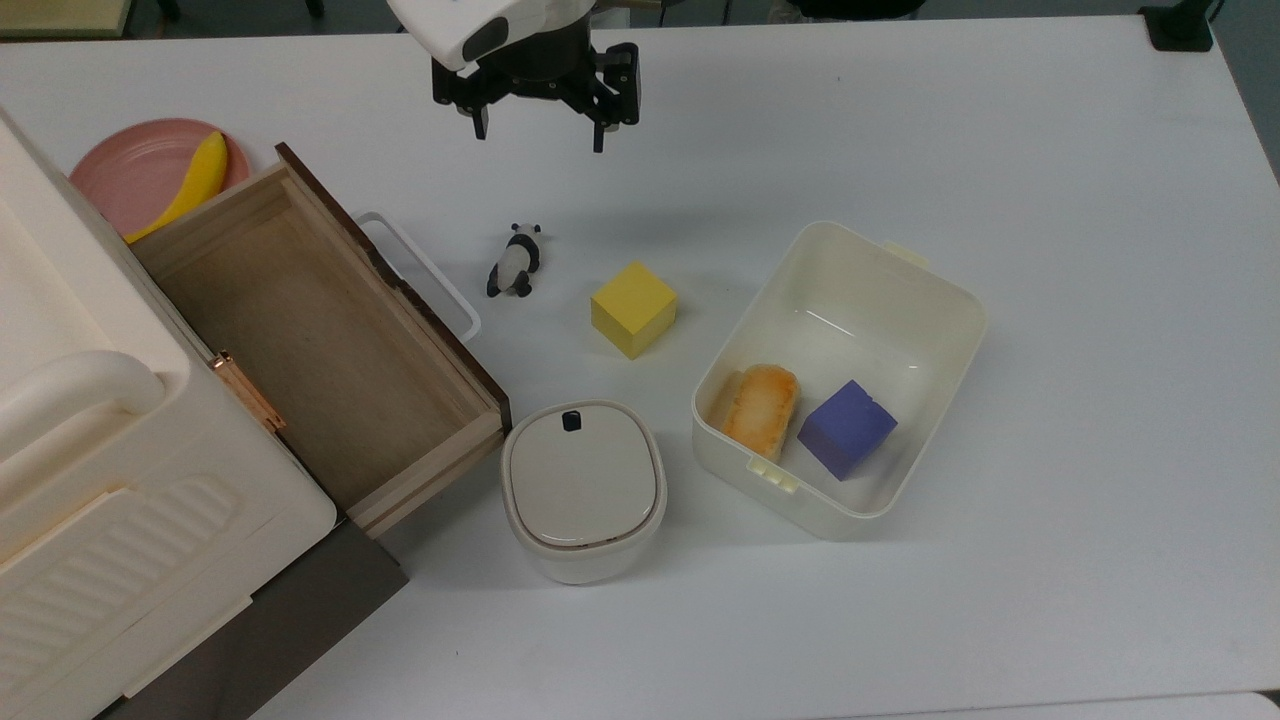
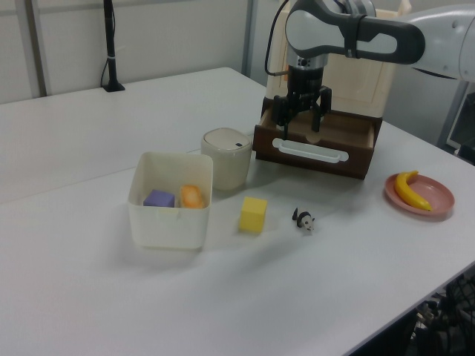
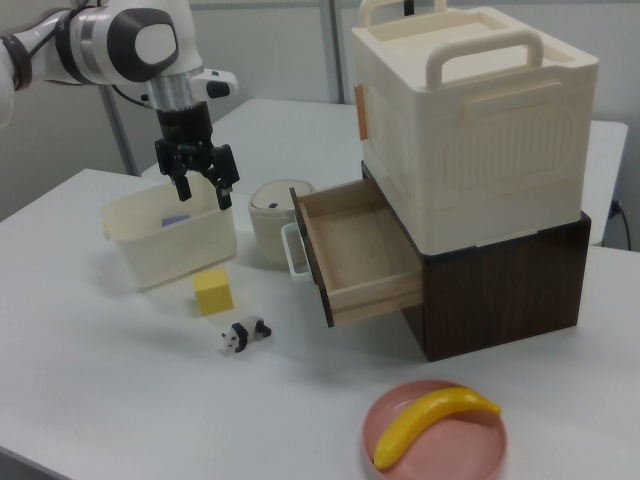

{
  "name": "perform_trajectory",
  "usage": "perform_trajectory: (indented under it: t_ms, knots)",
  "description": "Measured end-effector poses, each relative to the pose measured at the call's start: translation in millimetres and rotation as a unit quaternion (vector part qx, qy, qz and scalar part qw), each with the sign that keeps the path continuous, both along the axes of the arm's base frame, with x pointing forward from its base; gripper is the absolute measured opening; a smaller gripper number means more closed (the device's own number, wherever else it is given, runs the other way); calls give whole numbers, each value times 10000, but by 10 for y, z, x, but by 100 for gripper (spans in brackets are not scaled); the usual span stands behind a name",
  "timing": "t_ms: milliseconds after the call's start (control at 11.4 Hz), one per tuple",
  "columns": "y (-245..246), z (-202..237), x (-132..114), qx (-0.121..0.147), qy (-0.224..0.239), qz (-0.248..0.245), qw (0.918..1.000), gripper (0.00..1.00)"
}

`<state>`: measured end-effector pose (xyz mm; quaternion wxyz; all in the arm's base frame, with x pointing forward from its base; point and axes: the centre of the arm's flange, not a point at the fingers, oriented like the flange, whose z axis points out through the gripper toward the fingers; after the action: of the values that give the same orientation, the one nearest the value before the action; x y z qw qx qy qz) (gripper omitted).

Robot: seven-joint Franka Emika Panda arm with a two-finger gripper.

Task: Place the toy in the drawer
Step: 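Move the gripper down toward the black-and-white panda toy, then lower the open gripper over the panda toy and close on it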

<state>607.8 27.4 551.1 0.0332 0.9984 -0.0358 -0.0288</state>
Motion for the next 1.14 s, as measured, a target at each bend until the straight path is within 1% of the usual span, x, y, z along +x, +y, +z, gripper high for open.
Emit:
perform_trajectory:
  t_ms: [699,961,1136]
  knots:
    - [-158,-193,-17,-2,215,-4,9998,100]
    - [-497,-487,-69,-25,515,-80,9986,100]
    - [-686,-798,-96,-32,584,-161,9982,100]
